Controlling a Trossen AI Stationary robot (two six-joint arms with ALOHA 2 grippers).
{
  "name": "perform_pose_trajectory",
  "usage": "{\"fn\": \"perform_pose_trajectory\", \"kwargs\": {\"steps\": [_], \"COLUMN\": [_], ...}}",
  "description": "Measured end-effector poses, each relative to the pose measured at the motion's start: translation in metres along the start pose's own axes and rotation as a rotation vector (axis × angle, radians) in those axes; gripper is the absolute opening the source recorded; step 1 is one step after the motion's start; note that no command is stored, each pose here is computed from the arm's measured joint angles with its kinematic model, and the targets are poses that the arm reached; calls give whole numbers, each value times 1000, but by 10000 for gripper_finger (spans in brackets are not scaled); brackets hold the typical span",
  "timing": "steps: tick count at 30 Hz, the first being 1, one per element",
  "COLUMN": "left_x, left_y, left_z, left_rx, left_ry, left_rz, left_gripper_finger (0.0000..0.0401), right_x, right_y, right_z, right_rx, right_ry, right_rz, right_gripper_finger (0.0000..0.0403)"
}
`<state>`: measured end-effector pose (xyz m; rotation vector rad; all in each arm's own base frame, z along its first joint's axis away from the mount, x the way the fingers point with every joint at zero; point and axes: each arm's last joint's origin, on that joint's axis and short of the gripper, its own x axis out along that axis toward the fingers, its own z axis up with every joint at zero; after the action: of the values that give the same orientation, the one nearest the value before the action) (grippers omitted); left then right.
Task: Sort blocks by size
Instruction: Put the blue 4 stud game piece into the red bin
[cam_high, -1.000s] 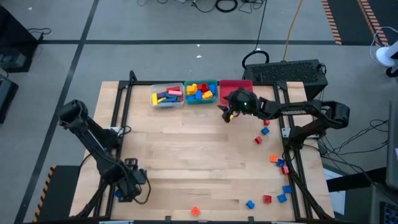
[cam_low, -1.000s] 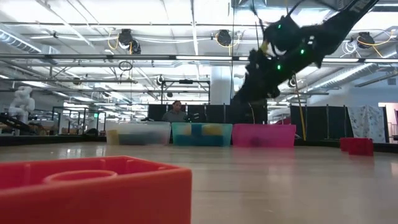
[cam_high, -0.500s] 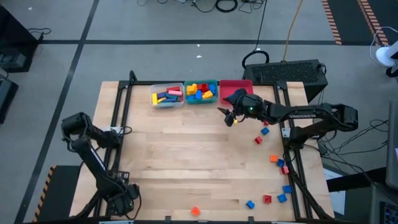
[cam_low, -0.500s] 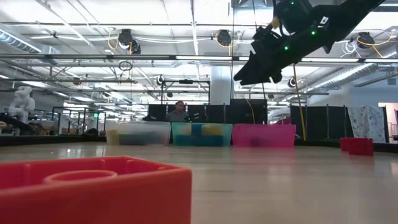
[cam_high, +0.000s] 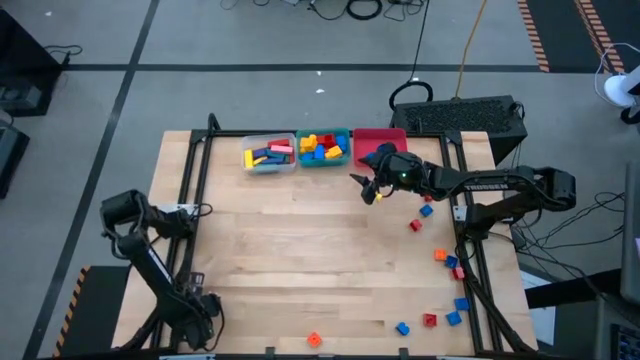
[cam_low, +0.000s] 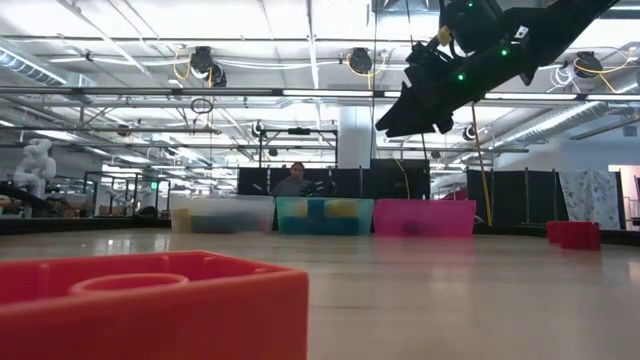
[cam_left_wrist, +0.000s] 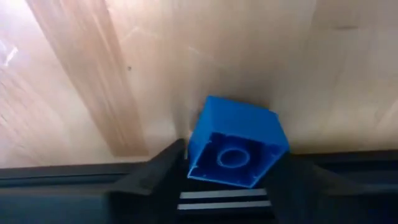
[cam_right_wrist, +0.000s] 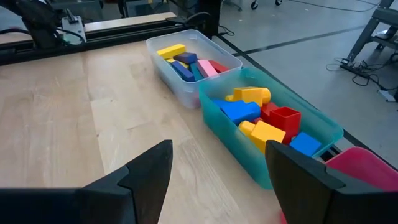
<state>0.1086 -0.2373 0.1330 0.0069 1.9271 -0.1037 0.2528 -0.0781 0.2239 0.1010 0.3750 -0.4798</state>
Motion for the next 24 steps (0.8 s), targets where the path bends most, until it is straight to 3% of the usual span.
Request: {"fn": "perform_pose_trajectory", "kwargs": {"steps": [3,10,18,24], "left_x": [-2,-13,-50,-81], "left_y": [3,13,43,67], "left_z": [5,22,47,71], "left_rx": [-20,-74,-210,-236], "left_ry": [-13,-141,-580,-869], "left_rz": [-3,12,139,217], "left_gripper_finger": [147,142,142,142], "right_x": [0,-2,-15,-29], "right_y": [0,12,52,88], "right_z": [0,-3,-14,-18], "right_rx": [3,-17,-120,-166], "right_ry": [1,23,75,37], "right_rz": [4,47,195,334], "right_gripper_finger": [242,242,242,242]}}
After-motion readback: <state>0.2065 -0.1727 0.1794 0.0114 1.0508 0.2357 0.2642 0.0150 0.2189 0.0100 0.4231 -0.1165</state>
